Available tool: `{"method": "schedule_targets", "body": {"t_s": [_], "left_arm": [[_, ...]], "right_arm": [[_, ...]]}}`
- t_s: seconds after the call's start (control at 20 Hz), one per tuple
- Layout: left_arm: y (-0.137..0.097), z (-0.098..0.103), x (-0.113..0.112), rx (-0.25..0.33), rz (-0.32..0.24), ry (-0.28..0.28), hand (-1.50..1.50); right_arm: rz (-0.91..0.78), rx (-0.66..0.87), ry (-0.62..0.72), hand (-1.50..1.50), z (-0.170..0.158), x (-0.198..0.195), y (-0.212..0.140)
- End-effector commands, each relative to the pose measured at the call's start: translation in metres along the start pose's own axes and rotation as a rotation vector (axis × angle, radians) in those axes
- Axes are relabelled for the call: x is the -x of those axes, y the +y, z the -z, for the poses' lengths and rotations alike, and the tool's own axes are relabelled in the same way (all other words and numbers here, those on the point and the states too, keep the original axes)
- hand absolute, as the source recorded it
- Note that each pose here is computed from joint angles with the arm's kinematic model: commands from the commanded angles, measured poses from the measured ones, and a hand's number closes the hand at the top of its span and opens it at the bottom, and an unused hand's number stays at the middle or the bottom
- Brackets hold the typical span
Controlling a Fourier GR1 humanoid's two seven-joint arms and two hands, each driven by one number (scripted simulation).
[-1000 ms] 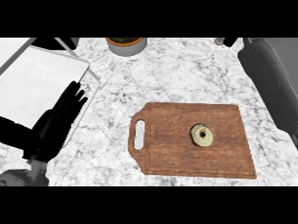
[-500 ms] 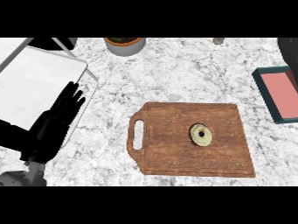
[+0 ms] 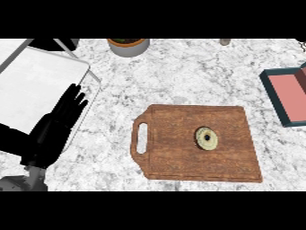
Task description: Pick the lemon from the cutting board and place it in the cardboard box
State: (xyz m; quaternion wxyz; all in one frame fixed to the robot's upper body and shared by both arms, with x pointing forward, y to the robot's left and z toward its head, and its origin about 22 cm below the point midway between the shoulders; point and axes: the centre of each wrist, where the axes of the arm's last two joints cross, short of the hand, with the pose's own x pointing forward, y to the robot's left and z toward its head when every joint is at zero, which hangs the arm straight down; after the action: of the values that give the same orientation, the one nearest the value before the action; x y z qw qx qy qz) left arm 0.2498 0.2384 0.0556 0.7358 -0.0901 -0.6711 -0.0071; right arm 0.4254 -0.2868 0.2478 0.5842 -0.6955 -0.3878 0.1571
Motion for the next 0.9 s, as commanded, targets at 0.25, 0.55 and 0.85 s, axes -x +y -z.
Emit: {"method": "schedule_targets", "body": {"t_s": [0.25,0.55,0.85], "left_arm": [[0.069,-0.003,-0.012,-0.189,0.113,0.023,0.00],[0.047,-0.004,-0.011,-0.184,0.107,0.006,0.00],[0.054,-0.016,-0.011,-0.170,0.122,0.033,0.00]], "right_arm": [[0.043,-0.043,0.016,1.50,0.021,0.053,0.039],[0.082,-0.231,0.091,1.50,0.024,0.094,0.086],[0.097,-0.323,0.186,-1.50,0.022,0.117,0.109]]}}
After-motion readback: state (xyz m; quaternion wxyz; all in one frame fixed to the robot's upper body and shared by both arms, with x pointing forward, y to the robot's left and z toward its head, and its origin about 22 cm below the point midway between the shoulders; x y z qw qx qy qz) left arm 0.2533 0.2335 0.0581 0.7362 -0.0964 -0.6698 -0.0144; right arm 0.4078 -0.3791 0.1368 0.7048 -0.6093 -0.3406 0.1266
